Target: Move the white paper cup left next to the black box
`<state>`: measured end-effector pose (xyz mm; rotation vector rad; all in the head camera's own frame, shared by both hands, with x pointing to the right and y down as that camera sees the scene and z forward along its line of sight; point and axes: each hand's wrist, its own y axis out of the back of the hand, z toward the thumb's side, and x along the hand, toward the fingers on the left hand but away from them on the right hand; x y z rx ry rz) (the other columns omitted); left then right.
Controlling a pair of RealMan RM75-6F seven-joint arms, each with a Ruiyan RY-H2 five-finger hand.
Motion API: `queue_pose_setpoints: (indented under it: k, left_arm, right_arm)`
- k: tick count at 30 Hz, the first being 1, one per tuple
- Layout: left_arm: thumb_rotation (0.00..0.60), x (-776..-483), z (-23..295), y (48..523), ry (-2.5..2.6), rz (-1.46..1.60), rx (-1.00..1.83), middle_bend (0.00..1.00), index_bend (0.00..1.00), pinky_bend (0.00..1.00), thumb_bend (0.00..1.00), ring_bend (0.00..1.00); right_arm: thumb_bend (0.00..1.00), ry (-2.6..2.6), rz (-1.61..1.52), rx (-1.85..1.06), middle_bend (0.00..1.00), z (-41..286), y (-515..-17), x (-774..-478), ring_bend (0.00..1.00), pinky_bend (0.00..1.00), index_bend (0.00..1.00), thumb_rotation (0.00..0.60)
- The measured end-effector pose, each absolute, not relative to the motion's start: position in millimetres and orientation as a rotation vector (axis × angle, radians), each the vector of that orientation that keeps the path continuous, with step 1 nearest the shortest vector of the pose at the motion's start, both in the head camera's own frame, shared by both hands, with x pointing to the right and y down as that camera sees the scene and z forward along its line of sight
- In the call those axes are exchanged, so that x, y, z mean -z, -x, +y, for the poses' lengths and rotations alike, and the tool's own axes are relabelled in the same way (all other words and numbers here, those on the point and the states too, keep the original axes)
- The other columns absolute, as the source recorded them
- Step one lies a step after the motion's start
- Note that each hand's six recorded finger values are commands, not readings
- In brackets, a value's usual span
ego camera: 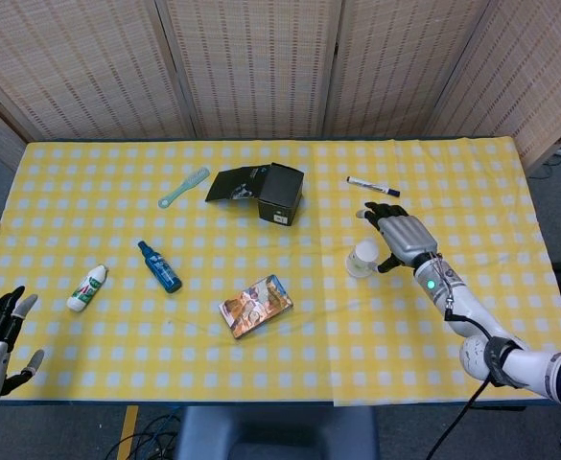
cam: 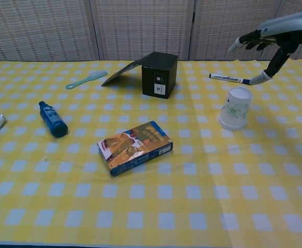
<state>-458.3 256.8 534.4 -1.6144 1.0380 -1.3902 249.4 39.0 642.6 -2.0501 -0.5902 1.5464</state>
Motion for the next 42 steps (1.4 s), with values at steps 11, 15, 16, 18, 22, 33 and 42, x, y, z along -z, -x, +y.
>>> queue_pose_setpoints:
  k: [11,15,16,18,22,33,42]
  left_arm:
    - [0.600,-535,257,458,1.618,1.035,1.391,0.00,0.00,0.24,0.34,0.00]
    - [0.600,-536,256,459,1.620,1.040,1.393,0.00,0.00,0.24,0.34,0.00]
    - [0.600,-536,256,459,1.620,1.042,1.395,0.00,0.00,0.24,0.34,0.00]
    - [0.600,-536,255,460,1.619,1.044,1.395,0.00,0.00,0.24,0.34,0.00]
    - [0.600,-535,256,460,1.619,1.044,1.392,0.00,0.00,0.24,0.34,0.00]
    - [0.600,-537,256,461,1.620,1.039,1.401,0.00,0.00,0.24,0.34,0.00]
    - [0.600,-540,255,460,1.623,1.034,1.406,0.00,0.00,0.24,0.34,0.00]
  right_arm:
    - [0.24,2.039,-0.533,-1.627,0.00,44,-250,-672,0.00,0.00,0.12,0.600]
    - [0.24,2.045,-0.536,-1.632,0.00,44,-249,-678,0.00,0.00,0.15,0.600]
    - [0.24,2.047,-0.535,-1.632,0.00,45,-248,-679,0.00,0.00,0.16,0.600]
    - [0.24,2.048,-0.529,-1.629,0.00,45,-247,-681,0.00,0.00,0.17,0.600]
    - [0.24,2.047,-0.524,-1.630,0.00,46,-246,-684,0.00,0.00,0.19,0.600]
    - [0.24,2.030,-0.527,-1.662,0.00,45,-255,-693,0.00,0.00,0.21,0.600]
    - [0.24,2.044,-0.542,-1.657,0.00,42,-254,-698,0.00,0.00,0.27,0.600]
